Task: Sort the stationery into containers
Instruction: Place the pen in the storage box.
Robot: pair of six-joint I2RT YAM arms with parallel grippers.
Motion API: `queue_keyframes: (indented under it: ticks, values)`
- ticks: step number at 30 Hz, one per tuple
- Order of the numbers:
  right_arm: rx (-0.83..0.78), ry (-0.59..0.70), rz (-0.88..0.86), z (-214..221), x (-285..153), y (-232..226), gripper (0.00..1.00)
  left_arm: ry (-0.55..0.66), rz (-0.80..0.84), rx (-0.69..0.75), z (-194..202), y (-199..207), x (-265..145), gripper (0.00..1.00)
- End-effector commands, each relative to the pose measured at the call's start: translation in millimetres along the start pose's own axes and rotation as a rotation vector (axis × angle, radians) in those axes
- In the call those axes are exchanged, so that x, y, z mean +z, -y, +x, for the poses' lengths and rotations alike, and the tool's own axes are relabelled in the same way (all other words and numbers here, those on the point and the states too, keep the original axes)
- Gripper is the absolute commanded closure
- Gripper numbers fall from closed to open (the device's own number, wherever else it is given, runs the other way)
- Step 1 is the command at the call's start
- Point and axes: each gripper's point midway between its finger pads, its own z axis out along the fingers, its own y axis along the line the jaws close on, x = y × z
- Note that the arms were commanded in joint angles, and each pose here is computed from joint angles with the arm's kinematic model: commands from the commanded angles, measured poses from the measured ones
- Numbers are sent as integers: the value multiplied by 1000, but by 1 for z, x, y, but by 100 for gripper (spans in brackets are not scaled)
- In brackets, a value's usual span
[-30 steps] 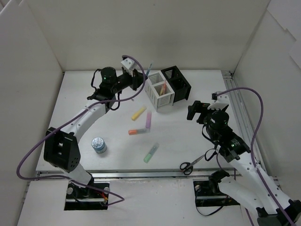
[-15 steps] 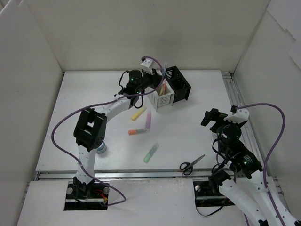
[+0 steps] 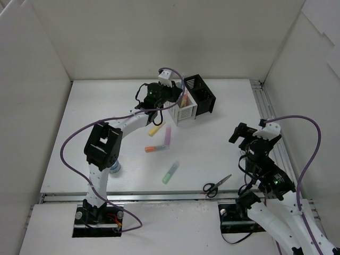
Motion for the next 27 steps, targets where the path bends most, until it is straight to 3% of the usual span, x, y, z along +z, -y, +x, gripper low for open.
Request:
queue_keyframes:
  ticks: [1,10,15,19,22,26,27]
  values:
    - [21,40,40,-10,3,5,2,116,34,30,-40,17,0,100]
    - [9,31,51,-6,4,6,2,96,22,9,-21,16,-5,100]
    - [2,31,54,-7,4,6,2,94,18,26,-15,23,-7,90]
    - [-4,27,62,-5,5,8,2,92,23,32,-15,28,-9,76]
    - [0,31,57,-7,4,7,2,94,30,42,-17,30,-10,57]
    - [-1,29,39,-8,4,4,2,112,43,42,-28,35,-18,51]
    - [-15,19,20,-6,4,1,2,115,55,42,-31,38,-20,37]
